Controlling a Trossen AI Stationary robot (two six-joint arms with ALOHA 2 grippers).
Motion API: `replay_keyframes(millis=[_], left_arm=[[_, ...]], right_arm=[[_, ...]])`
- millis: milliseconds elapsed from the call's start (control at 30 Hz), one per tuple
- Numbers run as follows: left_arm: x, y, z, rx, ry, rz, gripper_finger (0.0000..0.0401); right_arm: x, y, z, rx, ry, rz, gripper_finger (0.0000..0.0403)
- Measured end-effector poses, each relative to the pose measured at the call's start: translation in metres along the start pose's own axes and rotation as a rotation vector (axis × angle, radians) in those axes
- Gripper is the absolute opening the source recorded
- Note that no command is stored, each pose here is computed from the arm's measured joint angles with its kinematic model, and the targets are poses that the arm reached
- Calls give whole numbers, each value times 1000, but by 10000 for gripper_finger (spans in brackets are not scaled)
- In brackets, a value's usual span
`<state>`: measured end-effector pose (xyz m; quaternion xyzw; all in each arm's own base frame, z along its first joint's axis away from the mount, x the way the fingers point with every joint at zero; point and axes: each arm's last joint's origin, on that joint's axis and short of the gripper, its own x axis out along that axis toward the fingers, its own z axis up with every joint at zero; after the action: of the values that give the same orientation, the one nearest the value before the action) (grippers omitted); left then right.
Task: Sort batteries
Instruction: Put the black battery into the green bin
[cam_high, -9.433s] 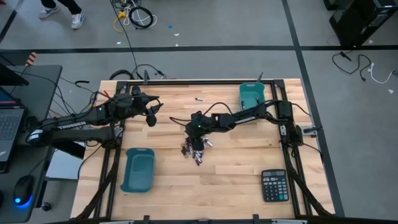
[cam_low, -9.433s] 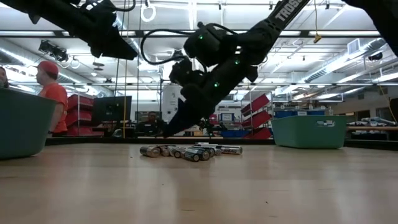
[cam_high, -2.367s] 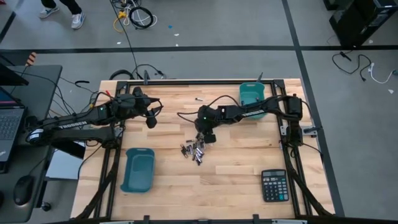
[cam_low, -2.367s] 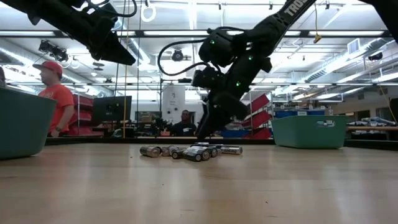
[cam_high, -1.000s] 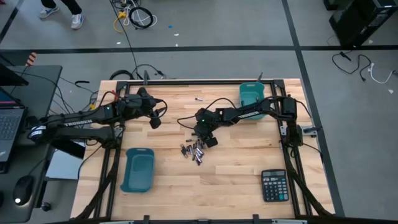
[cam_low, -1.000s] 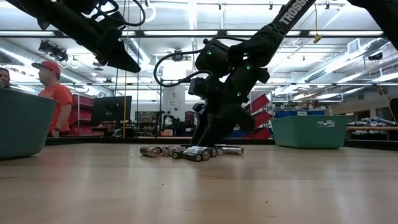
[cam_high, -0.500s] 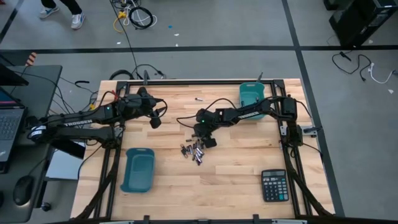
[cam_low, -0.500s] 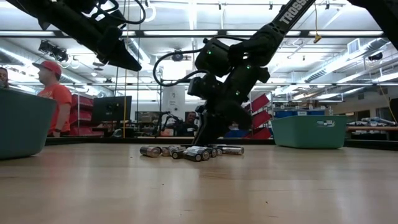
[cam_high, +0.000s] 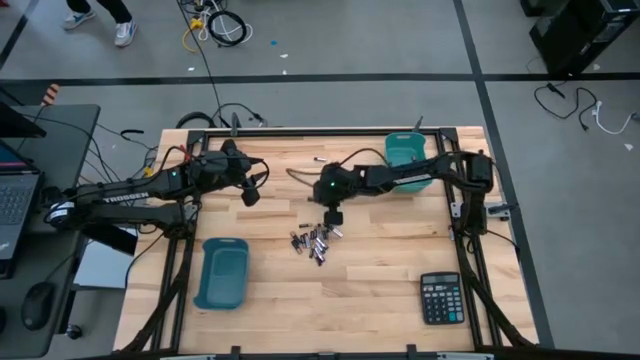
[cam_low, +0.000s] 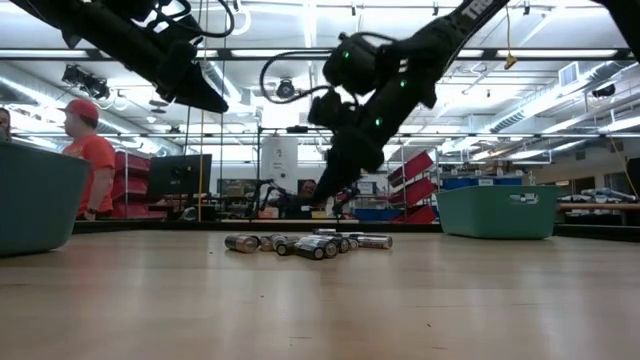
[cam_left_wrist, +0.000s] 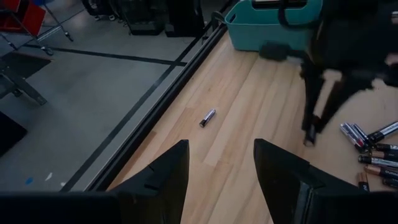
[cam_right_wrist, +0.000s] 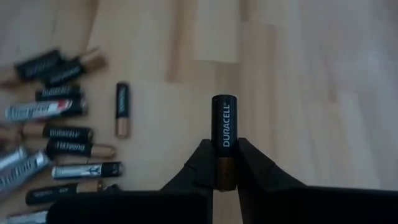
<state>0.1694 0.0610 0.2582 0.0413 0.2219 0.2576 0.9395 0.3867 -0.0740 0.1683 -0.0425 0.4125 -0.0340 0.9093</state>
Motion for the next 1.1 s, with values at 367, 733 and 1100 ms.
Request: replay_keyframes(millis=[367,733,1100], left_arm=[[0,0,0,-1,-4,0,182],[0,0,0,0,-2,0,182],[0,0,1,-1,-5,0,182]], right_arm=[[-91,-41,-3,443,98,-355,30],[-153,-71,-97,868,125,-575,30],[-159,-64,-156,1112,166,-630,30]])
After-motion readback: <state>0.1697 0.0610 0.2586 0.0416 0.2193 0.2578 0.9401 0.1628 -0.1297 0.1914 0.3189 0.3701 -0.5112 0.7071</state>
